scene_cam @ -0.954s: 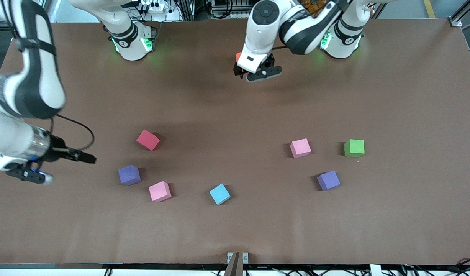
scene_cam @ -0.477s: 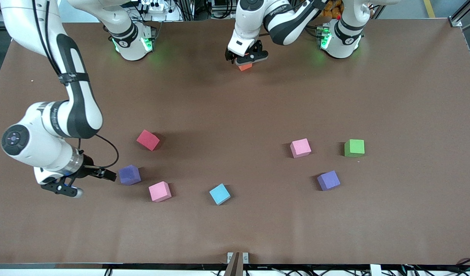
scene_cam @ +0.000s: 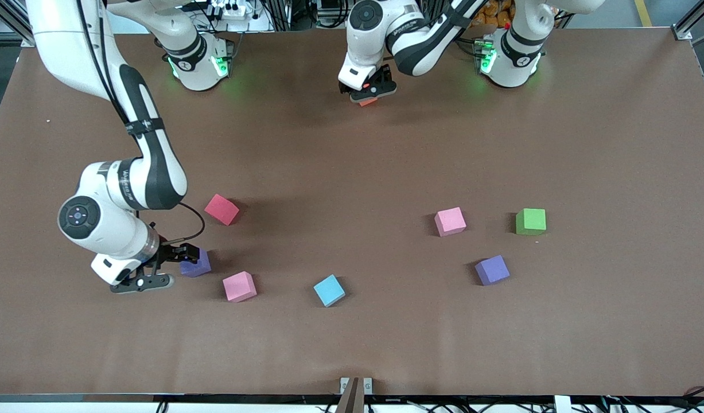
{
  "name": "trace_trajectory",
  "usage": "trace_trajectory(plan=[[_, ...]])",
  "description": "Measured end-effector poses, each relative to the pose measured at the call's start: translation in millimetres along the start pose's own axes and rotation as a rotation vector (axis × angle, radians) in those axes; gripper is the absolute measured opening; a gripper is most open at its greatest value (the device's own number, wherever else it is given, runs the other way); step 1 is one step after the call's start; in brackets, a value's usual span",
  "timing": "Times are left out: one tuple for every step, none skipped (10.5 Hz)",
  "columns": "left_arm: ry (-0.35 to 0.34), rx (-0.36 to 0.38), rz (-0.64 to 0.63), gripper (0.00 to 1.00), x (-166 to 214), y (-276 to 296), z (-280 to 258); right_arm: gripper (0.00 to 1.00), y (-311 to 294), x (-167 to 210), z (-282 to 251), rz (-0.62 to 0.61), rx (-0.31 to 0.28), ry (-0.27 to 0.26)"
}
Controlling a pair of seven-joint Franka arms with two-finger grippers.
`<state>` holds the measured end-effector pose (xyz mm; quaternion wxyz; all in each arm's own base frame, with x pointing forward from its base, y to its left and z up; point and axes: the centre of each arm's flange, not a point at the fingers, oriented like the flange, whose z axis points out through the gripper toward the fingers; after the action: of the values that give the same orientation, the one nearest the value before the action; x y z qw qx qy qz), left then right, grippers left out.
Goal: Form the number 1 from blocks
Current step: 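Reach the left gripper to the orange cube while the right gripper reaches purple, then grasp the orange cube with the left gripper while the right gripper grasps purple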
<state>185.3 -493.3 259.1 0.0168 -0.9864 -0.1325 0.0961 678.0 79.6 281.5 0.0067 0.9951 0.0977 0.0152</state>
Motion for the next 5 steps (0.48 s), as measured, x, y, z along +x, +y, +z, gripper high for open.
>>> trace_trajectory(plan=[[0.0,0.011,-0.012,1.0,-3,1,9,1.0,0,-3,15,-0.019,-0.004,-0.001],[-0.005,0.015,-0.019,1.0,-8,2,19,1.0,-1,-6,29,-0.028,-0.006,-0.011],[-0.013,0.017,-0.032,1.0,-11,3,27,1.0,-2,-7,39,-0.032,-0.007,-0.018],[-0.02,0.018,-0.044,1.0,-12,4,33,1.0,-3,-7,44,-0.034,-0.007,-0.023],[-0.025,0.02,-0.051,1.0,-12,4,37,1.0,-3,-7,46,-0.035,-0.007,-0.024]])
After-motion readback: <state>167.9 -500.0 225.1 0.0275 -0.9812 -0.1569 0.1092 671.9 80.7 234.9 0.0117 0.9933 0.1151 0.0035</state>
